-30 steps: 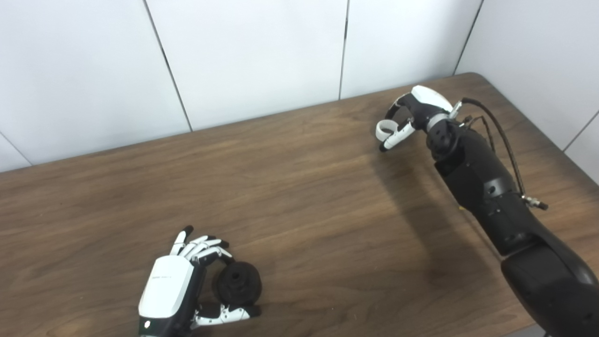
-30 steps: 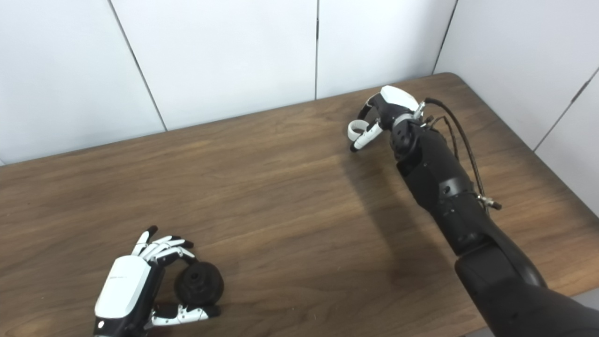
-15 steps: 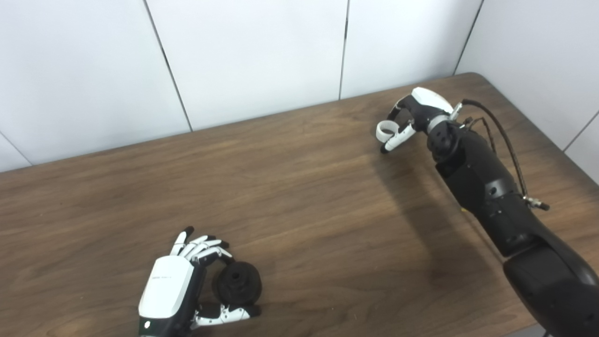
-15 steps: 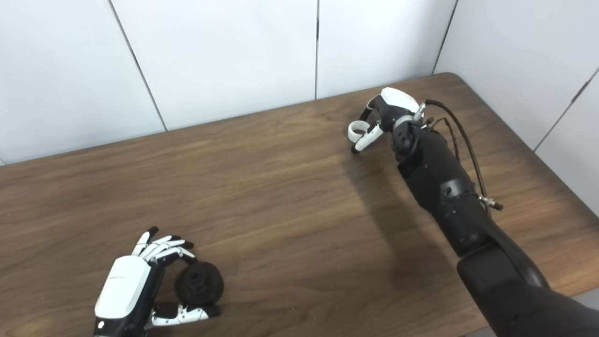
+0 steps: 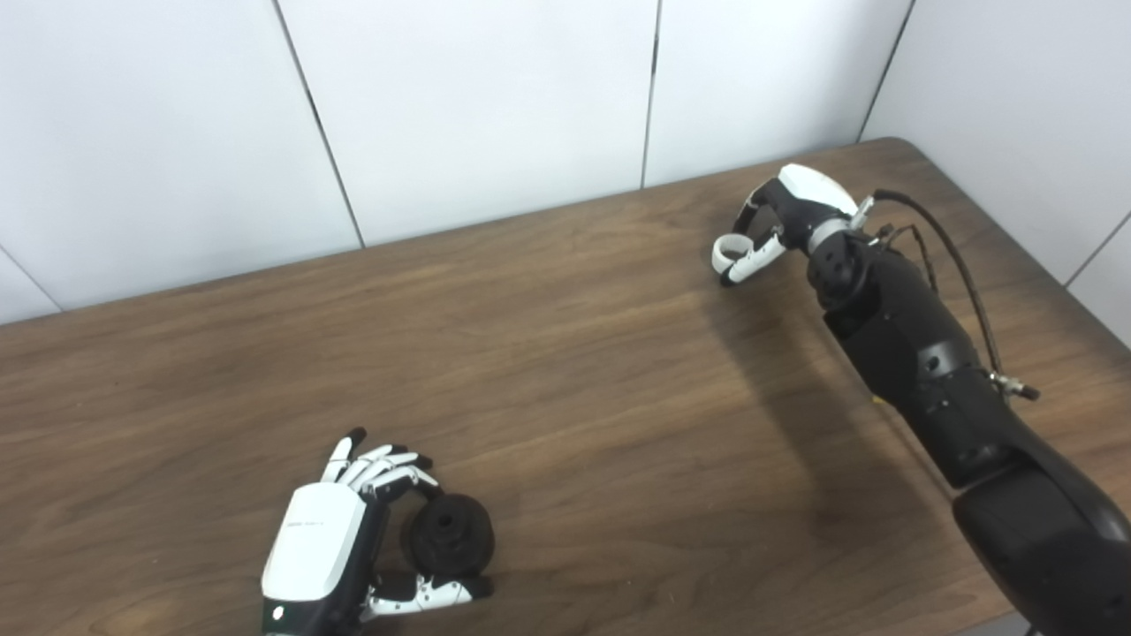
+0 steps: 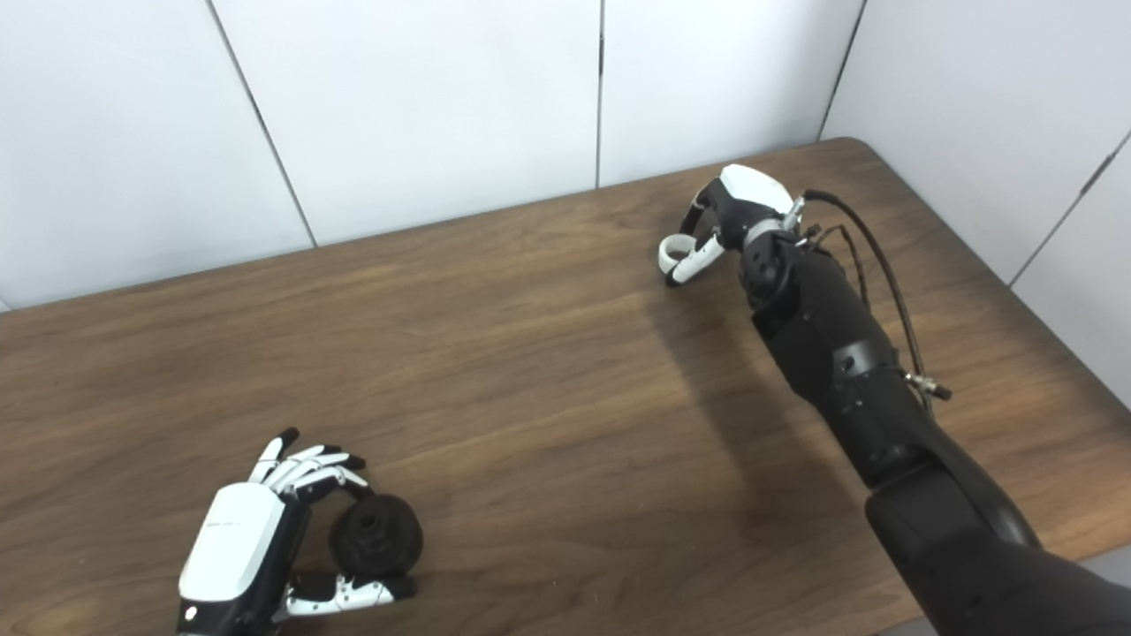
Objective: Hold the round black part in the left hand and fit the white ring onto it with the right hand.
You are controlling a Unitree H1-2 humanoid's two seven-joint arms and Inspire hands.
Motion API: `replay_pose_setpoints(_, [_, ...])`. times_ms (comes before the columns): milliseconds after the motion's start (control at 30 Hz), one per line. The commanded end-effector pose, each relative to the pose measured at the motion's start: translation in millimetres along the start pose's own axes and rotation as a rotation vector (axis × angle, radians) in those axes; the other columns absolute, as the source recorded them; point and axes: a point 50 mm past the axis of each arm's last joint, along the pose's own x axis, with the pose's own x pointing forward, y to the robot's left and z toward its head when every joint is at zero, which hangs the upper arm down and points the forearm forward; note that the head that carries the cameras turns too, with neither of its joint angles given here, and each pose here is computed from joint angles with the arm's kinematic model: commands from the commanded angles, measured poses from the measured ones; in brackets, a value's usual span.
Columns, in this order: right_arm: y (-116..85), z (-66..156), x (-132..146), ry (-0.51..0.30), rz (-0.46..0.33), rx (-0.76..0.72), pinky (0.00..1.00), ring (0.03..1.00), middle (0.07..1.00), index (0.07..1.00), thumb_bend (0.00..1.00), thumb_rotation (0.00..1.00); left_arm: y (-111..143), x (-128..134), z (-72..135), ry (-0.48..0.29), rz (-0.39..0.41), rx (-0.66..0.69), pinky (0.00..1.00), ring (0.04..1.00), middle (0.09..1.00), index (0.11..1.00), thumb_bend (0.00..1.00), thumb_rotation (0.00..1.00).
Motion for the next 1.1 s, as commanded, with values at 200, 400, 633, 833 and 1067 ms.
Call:
replay_pose_setpoints(200, [-29,0,1,-0.049,-0.077,-0.061,1.00,0.978,0.813,0.484,0.52,0.13,-4,-7,-1,0.025,-0.024,0.007,0.98,0.821,0.742,0.485,0.52,0.05])
replay_pose_setpoints(400, [-32,7,-6,-0.101,-0.076,-0.038,1.00,0.983,0.830,0.486,0.52,0.13,-6,-5,1,0.018,-0.021,0.012,0.99,0.817,0.740,0.485,0.52,0.05])
replay_pose_setpoints(633, [-29,30,-28,-0.260,-0.110,-0.045,1.00,0.970,0.840,0.486,0.52,0.13,-9,-4,2,0.013,-0.027,0.025,0.98,0.817,0.741,0.485,0.52,0.05])
replay_pose_setpoints(833, [-24,46,-55,-0.372,-0.112,-0.034,1.00,0.975,0.840,0.484,0.52,0.13,-11,-3,8,0.021,-0.027,0.016,0.99,0.821,0.743,0.485,0.52,0.05])
replay_pose_setpoints(1067, [-15,70,-102,-0.494,-0.050,0.001,1.00,0.975,0.856,0.484,0.52,0.13,-17,1,13,0.023,-0.037,0.018,1.00,0.831,0.749,0.485,0.52,0.05])
